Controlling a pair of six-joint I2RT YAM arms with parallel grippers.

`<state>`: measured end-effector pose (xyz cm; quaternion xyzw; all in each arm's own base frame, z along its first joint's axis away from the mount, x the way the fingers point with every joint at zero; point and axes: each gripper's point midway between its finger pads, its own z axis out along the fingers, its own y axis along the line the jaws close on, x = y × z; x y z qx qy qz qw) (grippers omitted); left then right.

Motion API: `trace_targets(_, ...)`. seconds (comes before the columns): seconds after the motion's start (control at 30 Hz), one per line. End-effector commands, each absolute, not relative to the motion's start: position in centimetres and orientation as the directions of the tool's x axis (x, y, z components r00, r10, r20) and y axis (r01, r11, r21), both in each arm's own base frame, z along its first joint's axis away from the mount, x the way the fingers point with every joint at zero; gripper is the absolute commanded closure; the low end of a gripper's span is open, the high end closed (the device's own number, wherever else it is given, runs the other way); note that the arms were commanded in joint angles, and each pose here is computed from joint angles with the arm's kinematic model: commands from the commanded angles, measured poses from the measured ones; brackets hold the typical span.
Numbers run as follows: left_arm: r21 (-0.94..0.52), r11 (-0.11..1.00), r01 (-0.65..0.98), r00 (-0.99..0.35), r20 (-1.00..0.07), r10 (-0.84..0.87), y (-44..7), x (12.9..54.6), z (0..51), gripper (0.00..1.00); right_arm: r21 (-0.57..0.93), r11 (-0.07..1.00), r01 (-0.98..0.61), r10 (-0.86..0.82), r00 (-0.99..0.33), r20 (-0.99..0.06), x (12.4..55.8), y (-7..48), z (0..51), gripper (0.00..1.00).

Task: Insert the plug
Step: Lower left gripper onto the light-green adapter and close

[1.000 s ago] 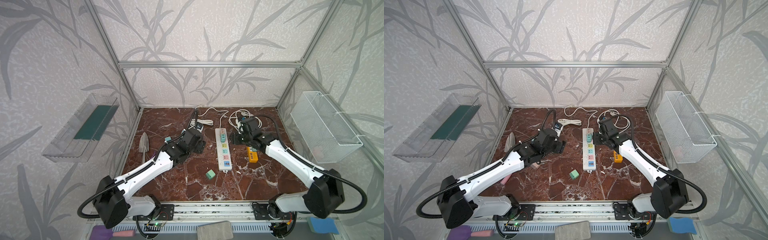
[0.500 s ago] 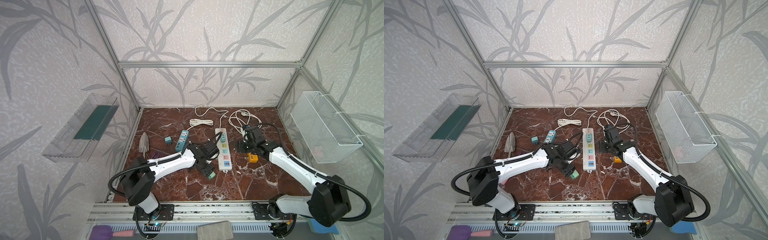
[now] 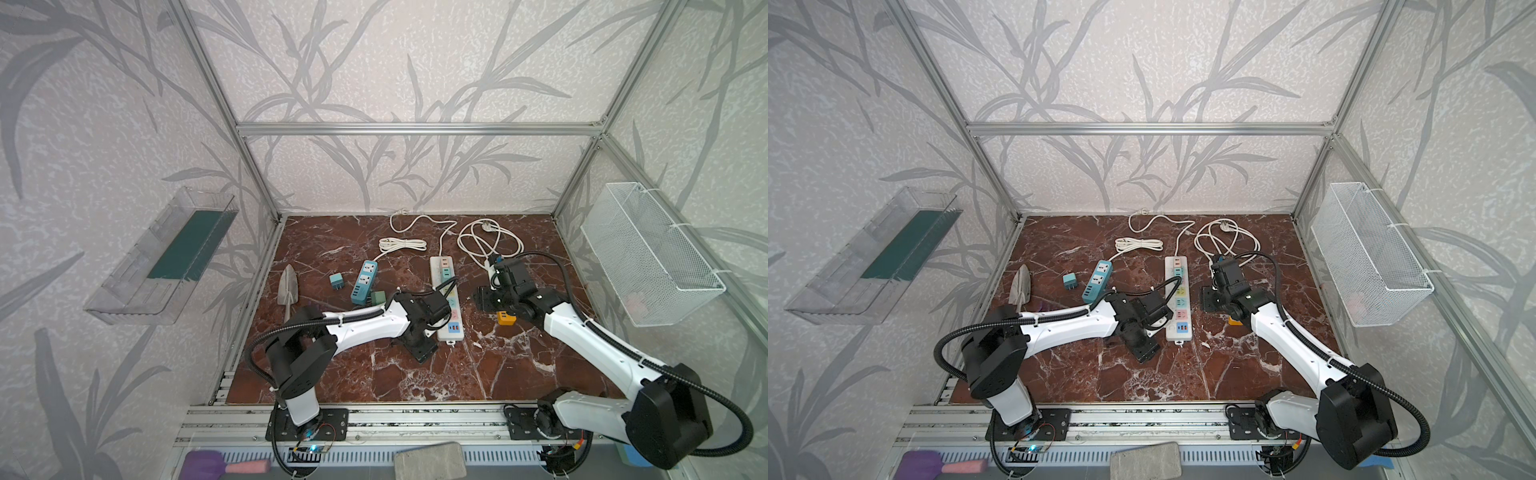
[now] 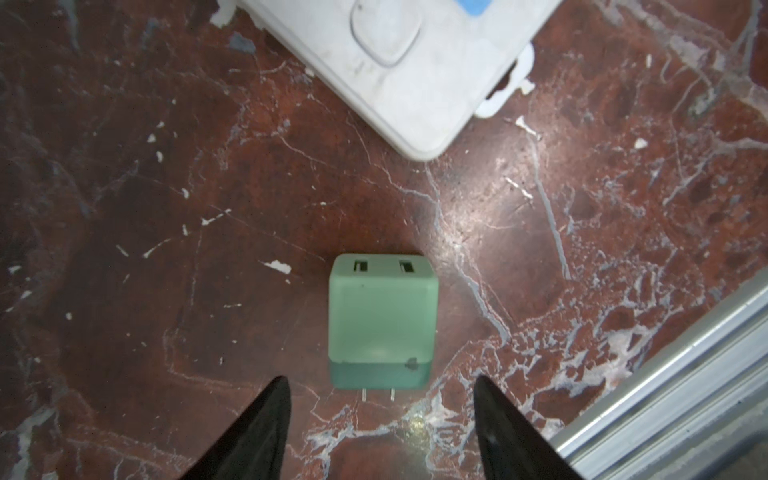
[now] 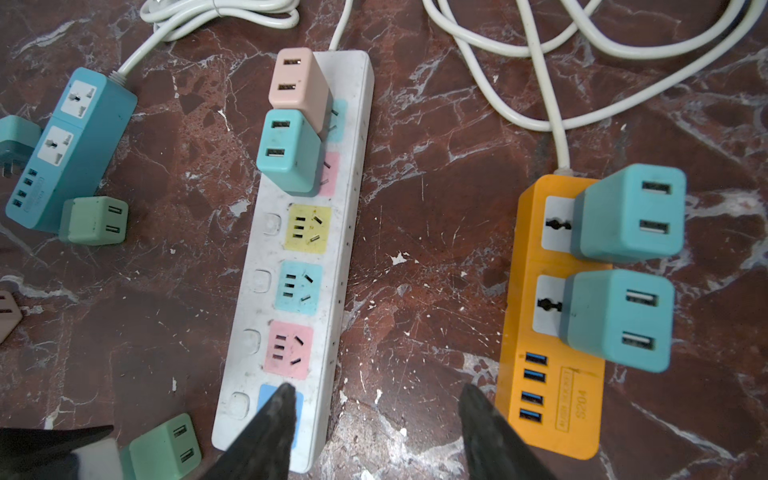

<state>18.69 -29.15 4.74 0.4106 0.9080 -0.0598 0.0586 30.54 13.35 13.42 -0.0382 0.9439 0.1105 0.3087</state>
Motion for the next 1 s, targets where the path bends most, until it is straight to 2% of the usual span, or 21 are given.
trace_targets(0.0,-0.033,0.674,0.738,-0.666,-0.196,0.719,-30.1,20.0,4.8,0.32,0.192,0.972,-0.133,0.009,-0.8,-0.6,30.1,13.1,13.9,0.37)
trace_targets(0.4,-0.016,0.703,0.711,-0.7,-0.118,0.705,-29.3,19.7,2.4,0.45,0.191,0.973,-0.127,0.015,-0.795,-0.606,29.8,12.7,14.3,0.37)
trace_targets(0.8,-0.039,0.709,0.705,-0.709,-0.067,0.702,-28.5,18.6,2.0,0.43,0.218,0.966,-0.14,0.024,-0.79,-0.613,30.4,13.5,15.0,0.37)
trace_targets(0.97,-0.043,0.703,0.71,-0.704,-0.061,0.708,-28.4,18.6,1.9,0.55,0.215,0.966,-0.144,0.019,-0.789,-0.615,30.4,13.4,15.3,0.37)
